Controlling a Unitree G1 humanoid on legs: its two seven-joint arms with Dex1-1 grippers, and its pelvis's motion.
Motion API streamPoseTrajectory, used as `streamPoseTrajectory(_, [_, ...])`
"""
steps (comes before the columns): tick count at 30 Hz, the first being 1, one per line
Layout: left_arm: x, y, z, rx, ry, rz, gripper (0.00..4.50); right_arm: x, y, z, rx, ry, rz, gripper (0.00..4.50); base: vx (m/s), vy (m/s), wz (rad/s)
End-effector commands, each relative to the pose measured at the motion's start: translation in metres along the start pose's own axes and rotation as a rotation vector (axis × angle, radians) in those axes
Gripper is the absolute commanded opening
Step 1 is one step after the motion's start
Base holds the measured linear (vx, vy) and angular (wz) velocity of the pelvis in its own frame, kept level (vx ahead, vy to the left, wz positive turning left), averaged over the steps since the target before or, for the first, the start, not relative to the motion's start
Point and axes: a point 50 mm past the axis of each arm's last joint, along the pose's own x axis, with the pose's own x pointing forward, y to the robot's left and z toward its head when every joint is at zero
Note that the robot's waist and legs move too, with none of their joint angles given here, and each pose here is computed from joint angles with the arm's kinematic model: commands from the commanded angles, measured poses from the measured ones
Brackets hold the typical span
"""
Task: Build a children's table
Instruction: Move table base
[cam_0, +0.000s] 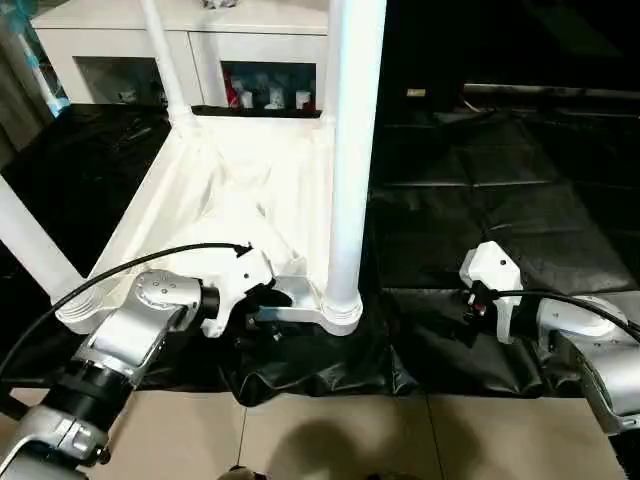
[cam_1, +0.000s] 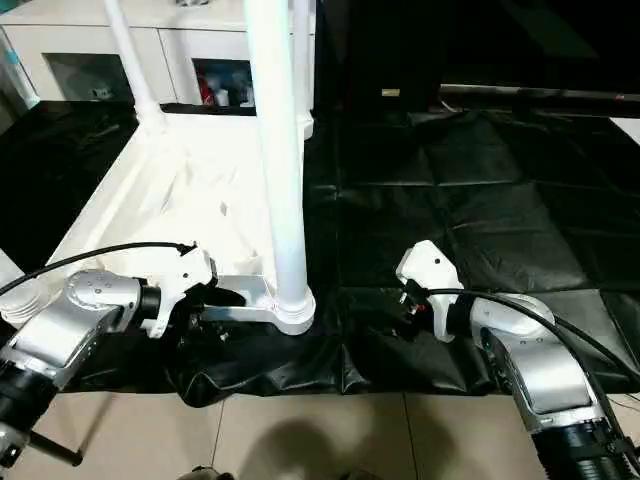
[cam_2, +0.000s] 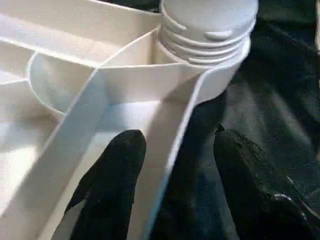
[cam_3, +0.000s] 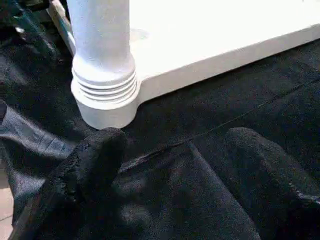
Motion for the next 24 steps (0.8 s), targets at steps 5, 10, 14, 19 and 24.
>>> streamPoseTrajectory(5, [-0.0052,0.0058,0.0037,0.045,0.007,0.041,1.87,0.0003,0.0038,0.0019,-0.003,-0.001,0.018,3.70,0.000,0.000,0.00])
streamPoseTrajectory(10, [-0.0062,0.0076,0.0026,0.073,0.034,0.058,1.45,0.0002,0.0044,0.0017,-0.002,-0.001,0.017,3.70,0.000,0.000,0.00])
streamPoseTrajectory(14, [-0.0065,0.0081,0.0023,0.071,0.033,0.056,1.31,0.0006,0.0069,0.0005,0.003,-0.004,0.020,3.70,0.000,0.000,0.00])
streamPoseTrajectory(19, [-0.0081,0.0082,0.0013,0.072,0.046,0.038,0.71,0.0009,0.0077,0.0004,0.005,-0.007,0.023,3.70,0.000,0.000,0.00])
streamPoseTrajectory(24, [-0.0074,0.0047,-0.0037,0.066,0.087,0.006,0.40,0.0002,0.0079,-0.0008,0.007,-0.004,0.023,3.70,0.000,0.000,0.00])
